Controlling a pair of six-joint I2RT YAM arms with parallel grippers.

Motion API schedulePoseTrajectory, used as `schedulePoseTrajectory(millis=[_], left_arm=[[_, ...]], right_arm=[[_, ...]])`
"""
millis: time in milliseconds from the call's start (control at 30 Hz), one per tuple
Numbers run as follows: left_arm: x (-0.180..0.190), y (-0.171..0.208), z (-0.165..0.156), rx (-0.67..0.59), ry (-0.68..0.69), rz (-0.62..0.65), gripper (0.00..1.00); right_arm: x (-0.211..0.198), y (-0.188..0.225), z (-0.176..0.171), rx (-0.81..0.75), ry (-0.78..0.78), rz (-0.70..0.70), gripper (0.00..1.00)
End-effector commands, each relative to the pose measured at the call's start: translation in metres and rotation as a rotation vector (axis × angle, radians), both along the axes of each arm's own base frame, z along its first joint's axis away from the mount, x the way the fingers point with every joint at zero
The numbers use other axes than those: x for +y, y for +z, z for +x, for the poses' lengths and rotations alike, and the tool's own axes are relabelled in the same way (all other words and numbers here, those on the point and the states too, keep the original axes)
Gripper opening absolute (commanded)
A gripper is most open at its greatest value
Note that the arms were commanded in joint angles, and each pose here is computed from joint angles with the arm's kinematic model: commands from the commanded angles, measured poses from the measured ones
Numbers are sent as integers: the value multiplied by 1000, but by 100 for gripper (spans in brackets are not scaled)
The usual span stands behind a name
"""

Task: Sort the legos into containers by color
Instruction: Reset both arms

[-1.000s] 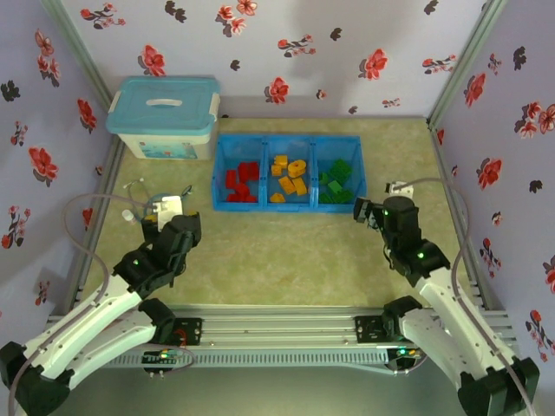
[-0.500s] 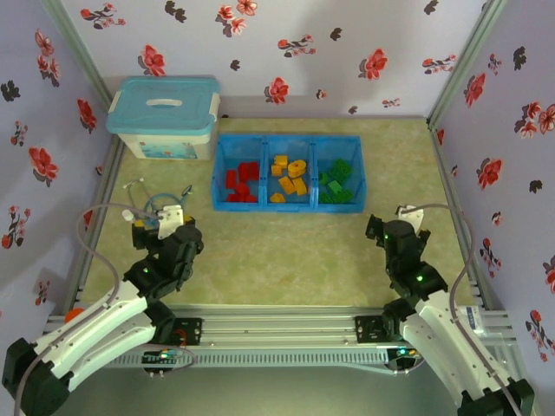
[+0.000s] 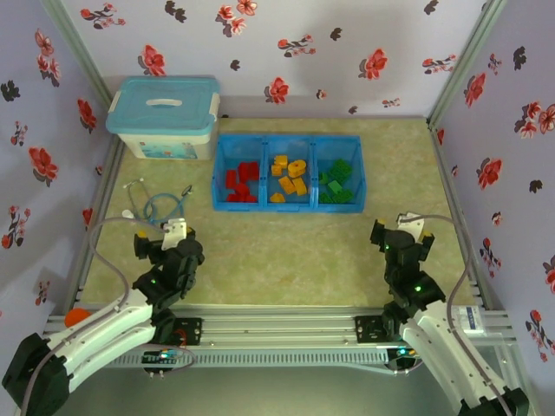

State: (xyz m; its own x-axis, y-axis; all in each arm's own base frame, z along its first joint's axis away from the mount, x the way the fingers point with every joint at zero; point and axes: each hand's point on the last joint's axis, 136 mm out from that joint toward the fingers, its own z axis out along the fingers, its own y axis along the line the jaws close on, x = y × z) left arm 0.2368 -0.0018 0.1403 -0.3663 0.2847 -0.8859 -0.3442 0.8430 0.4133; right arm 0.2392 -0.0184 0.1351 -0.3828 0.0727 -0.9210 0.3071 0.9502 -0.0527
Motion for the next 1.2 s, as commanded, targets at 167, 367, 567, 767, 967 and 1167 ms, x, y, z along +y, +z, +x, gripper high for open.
schedulePoseTrajectory(millis=[167,367,567,767,967,1167], left_arm=[[2,14,7,-72,24,-54,100],[6,11,15,-73,43,-77,100],[15,9,27,-91,78,-111,100],[19,12,34,-142,67,-125,100],[28,11,38,-174,78,-168,100],[37,9,40,-193,99,-201,100]], right_arm=[[-5,1,6,-64,-31,-26,99],[-7,4,17,-118,-58,-35,99],[-14,2,35,-145,-88,-27,99],[-16,-1,52,-147,-86,-7,99],[-20,-1,60,-177,-92,7,99],[-21,-1,61,-209,-86,13,99]])
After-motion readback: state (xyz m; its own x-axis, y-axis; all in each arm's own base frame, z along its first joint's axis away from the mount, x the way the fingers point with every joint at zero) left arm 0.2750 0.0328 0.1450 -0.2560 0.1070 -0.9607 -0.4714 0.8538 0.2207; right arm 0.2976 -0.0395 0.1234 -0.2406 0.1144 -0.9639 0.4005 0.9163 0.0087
